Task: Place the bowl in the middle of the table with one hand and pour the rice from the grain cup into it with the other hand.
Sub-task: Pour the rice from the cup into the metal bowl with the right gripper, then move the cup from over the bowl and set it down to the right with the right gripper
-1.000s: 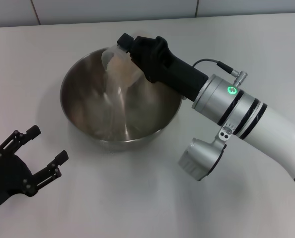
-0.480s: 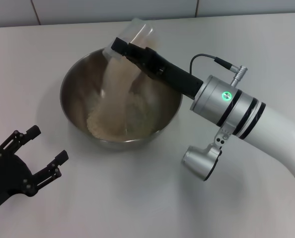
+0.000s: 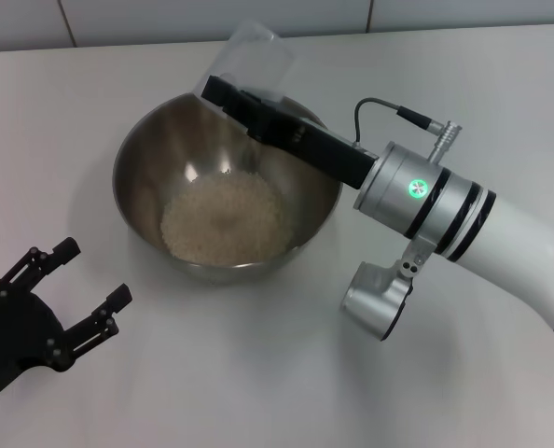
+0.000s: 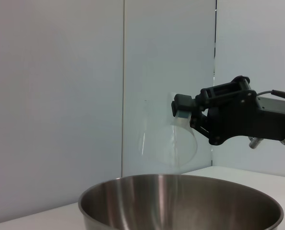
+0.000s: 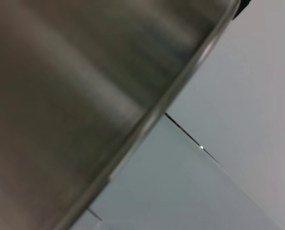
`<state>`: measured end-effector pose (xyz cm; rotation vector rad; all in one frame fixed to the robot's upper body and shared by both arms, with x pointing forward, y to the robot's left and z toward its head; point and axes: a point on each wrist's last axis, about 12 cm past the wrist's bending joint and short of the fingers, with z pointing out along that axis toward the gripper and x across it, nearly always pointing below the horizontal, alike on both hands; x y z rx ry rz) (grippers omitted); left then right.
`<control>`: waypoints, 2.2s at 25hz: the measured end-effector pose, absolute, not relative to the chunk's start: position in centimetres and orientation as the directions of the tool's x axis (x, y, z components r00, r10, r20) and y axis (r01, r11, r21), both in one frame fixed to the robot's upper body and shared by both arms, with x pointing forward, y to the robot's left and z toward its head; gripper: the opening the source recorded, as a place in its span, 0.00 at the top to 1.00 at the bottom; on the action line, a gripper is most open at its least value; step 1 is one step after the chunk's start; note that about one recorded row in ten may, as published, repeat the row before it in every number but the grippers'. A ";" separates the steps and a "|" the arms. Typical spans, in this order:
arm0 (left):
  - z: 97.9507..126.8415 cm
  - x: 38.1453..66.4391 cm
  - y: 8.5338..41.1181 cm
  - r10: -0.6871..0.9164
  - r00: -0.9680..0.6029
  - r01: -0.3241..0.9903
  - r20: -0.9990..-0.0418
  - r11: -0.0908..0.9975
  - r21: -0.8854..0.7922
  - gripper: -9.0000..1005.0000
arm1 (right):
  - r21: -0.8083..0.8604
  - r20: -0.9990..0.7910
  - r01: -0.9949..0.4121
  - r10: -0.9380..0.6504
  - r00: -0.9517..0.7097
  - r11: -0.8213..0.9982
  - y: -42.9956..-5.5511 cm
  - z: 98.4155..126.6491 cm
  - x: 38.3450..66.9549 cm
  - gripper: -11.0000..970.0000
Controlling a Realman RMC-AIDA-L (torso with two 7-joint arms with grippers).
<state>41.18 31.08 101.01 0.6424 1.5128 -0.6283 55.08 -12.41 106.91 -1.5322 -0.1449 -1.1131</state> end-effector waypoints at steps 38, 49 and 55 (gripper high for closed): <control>101.1 41.4 31.0 0.021 -0.024 0.730 -0.999 0.683 -0.003 0.15 | -0.040 -0.982 -0.700 0.103 0.161 0.713 -15.3 106.5 55.2 0.95; 101.2 41.4 30.9 0.020 -0.021 0.733 -1.000 0.680 -0.002 0.15 | 0.017 -0.983 -0.698 0.138 0.117 0.716 -15.5 106.2 54.9 0.95; 101.2 41.4 30.9 0.020 -0.021 0.733 -1.000 0.680 -0.002 0.15 | 0.041 -0.977 -0.547 0.149 0.153 0.836 -18.8 105.8 55.0 0.95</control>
